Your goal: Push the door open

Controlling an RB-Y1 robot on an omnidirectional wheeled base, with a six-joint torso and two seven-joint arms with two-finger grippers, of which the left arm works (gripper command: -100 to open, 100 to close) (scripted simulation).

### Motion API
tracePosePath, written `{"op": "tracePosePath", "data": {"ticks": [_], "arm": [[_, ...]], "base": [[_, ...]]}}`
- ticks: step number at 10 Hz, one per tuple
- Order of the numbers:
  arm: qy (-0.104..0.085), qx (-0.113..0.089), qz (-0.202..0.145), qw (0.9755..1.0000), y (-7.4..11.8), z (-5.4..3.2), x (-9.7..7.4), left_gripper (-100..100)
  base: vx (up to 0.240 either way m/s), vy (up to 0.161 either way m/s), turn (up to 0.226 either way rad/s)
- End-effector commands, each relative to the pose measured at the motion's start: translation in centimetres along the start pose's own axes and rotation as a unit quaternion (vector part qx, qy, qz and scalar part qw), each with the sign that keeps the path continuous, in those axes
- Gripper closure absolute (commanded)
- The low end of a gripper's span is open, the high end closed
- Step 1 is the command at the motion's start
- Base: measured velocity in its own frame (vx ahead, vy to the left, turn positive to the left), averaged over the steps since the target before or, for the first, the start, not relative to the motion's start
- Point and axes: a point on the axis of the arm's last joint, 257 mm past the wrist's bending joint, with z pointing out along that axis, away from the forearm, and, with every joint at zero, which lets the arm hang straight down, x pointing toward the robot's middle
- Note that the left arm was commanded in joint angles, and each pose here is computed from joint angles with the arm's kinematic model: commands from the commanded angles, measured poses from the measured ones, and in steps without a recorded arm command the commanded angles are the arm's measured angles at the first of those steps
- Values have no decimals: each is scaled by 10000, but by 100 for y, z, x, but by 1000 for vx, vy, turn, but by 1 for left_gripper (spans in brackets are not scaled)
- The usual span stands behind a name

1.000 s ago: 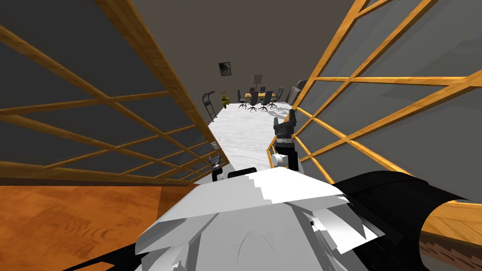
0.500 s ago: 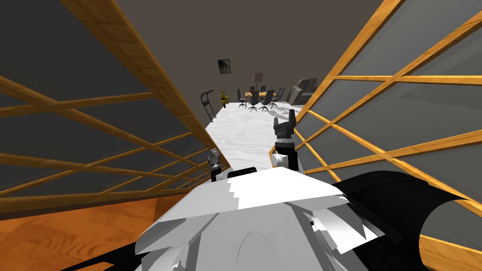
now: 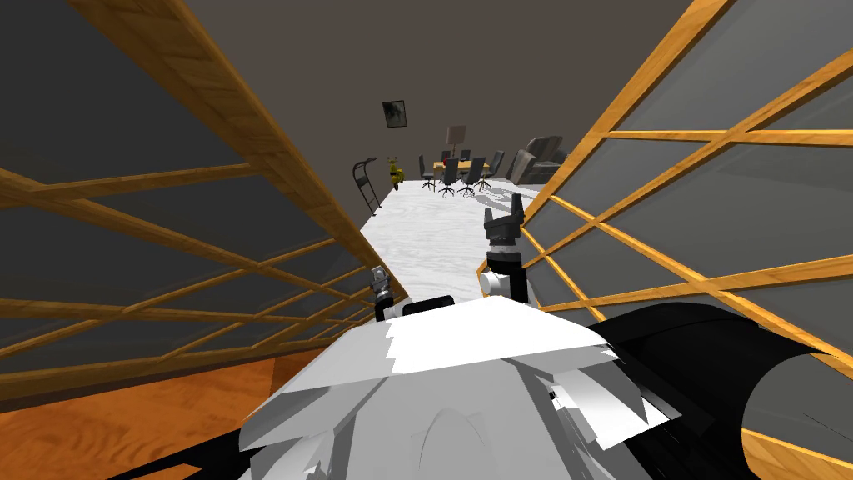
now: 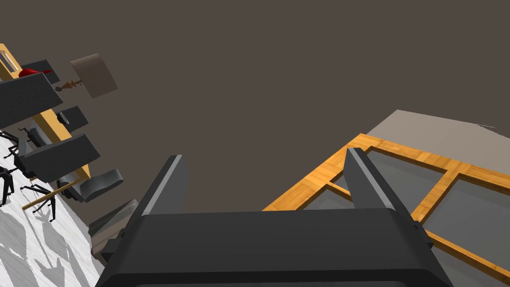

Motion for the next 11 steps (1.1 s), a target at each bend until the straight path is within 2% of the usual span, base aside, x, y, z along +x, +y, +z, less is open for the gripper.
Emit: {"op": "tracePosePath", "data": {"ticks": [1,3,4,5,11], "arm": [[0,27,13,10000,-34,-7,-6,100],[0,27,13,10000,-34,-7,-6,100],[-10,108,78,9999,-174,22,-17,100],[-10,108,78,9999,-174,22,-17,100],[-3,572,48,9984,-587,79,-6,100]], "base": [[-12,-5,4],[-4,-1,-1],[107,-36,10],[146,-39,49],[208,-17,56]]}}
